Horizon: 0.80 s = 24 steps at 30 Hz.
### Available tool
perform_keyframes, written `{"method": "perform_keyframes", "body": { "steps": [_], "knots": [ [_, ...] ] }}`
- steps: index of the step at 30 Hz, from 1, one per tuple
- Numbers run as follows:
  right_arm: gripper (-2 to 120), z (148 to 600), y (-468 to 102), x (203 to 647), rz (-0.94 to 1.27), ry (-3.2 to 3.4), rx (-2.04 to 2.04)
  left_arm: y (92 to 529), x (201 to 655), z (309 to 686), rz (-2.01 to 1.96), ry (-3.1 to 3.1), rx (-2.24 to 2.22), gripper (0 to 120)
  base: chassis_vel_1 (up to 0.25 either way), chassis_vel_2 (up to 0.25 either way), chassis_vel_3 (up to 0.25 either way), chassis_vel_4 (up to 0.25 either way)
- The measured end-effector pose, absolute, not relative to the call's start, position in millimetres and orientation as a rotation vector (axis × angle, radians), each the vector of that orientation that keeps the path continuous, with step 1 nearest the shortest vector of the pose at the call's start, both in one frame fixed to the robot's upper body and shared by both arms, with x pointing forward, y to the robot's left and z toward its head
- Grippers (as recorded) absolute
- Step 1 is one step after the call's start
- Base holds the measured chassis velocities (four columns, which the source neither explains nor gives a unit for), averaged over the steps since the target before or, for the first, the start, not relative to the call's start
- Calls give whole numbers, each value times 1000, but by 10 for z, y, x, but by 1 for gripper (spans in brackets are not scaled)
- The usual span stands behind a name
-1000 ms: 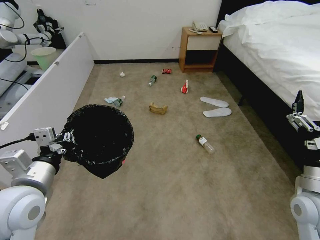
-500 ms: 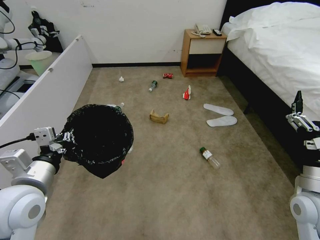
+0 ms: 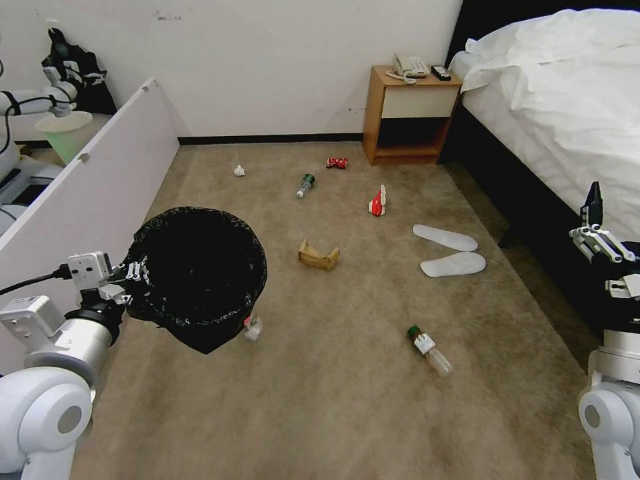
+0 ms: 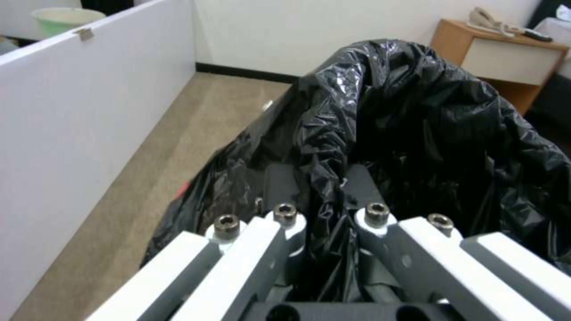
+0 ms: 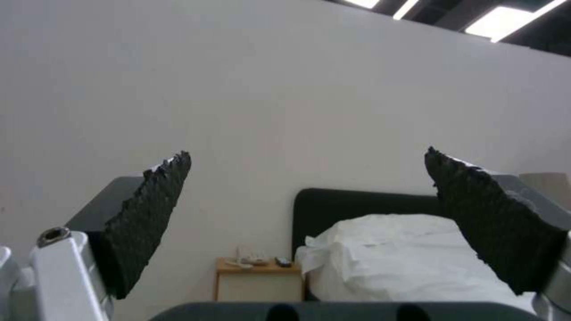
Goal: Pick up the trash bin, then pick up the garbage from the floor and place it into the trash bin.
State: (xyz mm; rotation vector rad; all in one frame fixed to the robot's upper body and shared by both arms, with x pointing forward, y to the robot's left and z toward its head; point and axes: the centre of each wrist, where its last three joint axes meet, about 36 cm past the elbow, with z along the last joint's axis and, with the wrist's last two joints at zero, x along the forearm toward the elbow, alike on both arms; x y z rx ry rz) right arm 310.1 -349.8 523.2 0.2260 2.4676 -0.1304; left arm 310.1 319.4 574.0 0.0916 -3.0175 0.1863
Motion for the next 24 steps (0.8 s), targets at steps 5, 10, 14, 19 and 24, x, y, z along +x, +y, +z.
{"method": "perform_keyframes", "body": {
  "steps": [5, 10, 14, 19, 24],
  "knots": [
    [100, 5218, -3505, 3122, -130, 2470, 225, 3200, 3124, 5727, 191, -3015, 93, 4, -207, 197, 203, -191],
    [100, 5200, -3516, 3146, -130, 2472, 225, 3201, 3147, 5713, 195, -3013, 94, 4, -192, 194, 201, -189],
    [100, 5192, -3519, 3159, -128, 2470, 225, 3204, 3155, 5709, 196, -3013, 95, 4, -166, 126, 138, -134],
    [100, 5177, -3521, 3171, -130, 2472, 225, 3208, 3162, 5703, 196, -3011, 95, 4, -34, 27, 32, -33],
    [100, 5176, -3520, 3172, -130, 2471, 220, 3210, 3164, 5700, 196, -3010, 94, 4, 0, 0, 0, 0]
  ]
}}
